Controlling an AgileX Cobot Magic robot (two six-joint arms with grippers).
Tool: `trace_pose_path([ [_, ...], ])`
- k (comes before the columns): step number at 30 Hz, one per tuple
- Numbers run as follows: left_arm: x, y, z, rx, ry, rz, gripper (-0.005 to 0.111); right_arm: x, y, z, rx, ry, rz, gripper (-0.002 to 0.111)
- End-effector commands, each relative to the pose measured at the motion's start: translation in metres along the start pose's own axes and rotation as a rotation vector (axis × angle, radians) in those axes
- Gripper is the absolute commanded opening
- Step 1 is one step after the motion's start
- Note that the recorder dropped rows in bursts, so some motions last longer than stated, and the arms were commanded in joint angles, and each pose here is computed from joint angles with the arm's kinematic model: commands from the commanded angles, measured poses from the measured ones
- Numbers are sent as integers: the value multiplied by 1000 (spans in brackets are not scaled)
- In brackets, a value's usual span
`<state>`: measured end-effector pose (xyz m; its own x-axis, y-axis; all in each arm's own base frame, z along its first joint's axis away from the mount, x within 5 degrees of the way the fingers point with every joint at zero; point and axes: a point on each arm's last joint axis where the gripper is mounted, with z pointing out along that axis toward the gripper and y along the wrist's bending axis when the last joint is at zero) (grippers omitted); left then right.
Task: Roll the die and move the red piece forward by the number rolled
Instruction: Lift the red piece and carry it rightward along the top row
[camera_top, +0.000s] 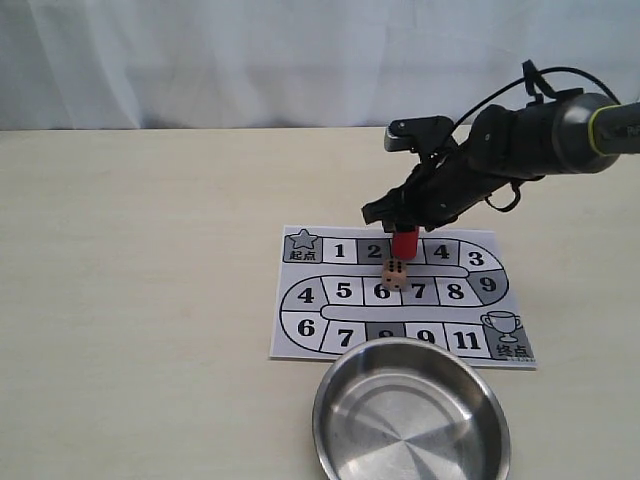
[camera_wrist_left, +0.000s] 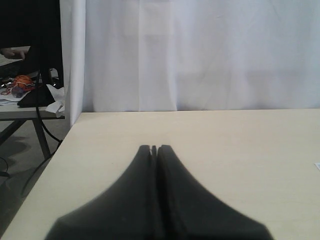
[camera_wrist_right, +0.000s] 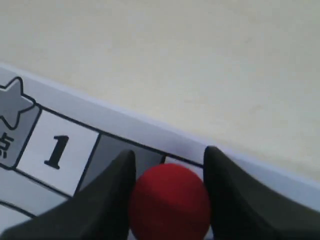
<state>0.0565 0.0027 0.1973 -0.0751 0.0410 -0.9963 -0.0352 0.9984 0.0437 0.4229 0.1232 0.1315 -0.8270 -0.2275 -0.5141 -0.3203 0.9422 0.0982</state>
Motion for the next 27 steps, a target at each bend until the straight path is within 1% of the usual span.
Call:
trace_pose_path([
  [1, -3, 0, 0, 1, -20, -4, 0, 6, -3, 6, -1, 38, -1, 4],
  [6, -3, 0, 0, 1, -20, -4, 0, 4, -3, 3, 2, 26, -5, 4],
  [12, -3, 0, 0, 1, -20, -4, 0, -8, -7, -16, 26, -39, -29, 4],
  [15, -3, 0, 0, 1, -20, -4, 0, -14, -18, -31, 42, -73, -6, 4],
  [18, -3, 0, 0, 1, -20, -4, 0, -17, -31, -45, 56, -88, 53, 4],
  [21, -3, 0, 0, 1, -20, -4, 0, -15, -40, -49, 62, -72, 72, 4],
  [24, -3, 0, 0, 1, -20, -4, 0, -7, -41, -45, 71, -63, 29, 4],
  [27, -3, 0, 0, 1, -19, -2, 0, 3, -43, -38, 92, -87, 28, 4],
])
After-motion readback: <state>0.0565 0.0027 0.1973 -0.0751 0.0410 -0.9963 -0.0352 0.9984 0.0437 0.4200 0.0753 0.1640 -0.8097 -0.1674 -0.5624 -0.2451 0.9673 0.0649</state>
